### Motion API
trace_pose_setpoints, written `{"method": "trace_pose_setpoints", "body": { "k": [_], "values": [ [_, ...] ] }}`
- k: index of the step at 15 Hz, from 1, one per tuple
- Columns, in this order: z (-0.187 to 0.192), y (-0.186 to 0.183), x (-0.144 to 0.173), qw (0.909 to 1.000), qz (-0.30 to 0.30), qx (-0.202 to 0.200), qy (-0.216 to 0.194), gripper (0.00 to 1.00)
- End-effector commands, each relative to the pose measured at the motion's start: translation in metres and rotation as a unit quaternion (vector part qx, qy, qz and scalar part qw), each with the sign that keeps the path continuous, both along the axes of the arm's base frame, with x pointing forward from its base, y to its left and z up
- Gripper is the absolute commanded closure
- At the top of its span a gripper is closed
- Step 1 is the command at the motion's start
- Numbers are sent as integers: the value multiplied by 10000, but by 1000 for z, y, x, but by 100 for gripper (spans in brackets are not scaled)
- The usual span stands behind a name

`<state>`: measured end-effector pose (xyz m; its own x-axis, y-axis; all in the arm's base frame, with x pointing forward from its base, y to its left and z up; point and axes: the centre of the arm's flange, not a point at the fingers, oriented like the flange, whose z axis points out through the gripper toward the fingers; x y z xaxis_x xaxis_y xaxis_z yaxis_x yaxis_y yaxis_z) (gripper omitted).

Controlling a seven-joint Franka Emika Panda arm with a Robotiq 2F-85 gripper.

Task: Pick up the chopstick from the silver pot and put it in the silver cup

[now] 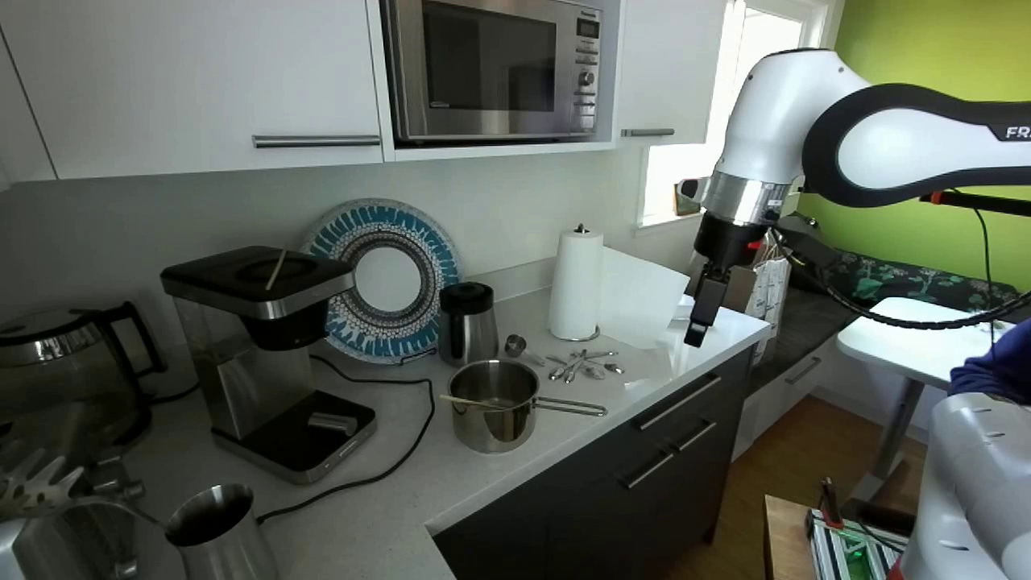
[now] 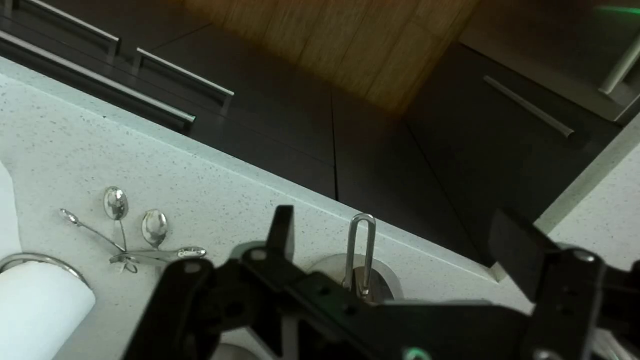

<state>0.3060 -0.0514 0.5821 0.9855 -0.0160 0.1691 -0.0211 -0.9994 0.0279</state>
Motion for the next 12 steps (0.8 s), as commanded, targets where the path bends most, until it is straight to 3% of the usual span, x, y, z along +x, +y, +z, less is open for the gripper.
{"method": "trace_pose_setpoints", "body": {
  "k": [1,5,7,9,12],
  "values": [
    [0,0,0,10000,0,0,0,0],
    [0,0,0,10000,0,0,0,0],
    [-16,14,38,9994,-107,180,-263,0],
    [-22,22,76,9971,295,305,-637,0],
    [-37,50,132,9865,1065,578,-1100,0]
  ]
}}
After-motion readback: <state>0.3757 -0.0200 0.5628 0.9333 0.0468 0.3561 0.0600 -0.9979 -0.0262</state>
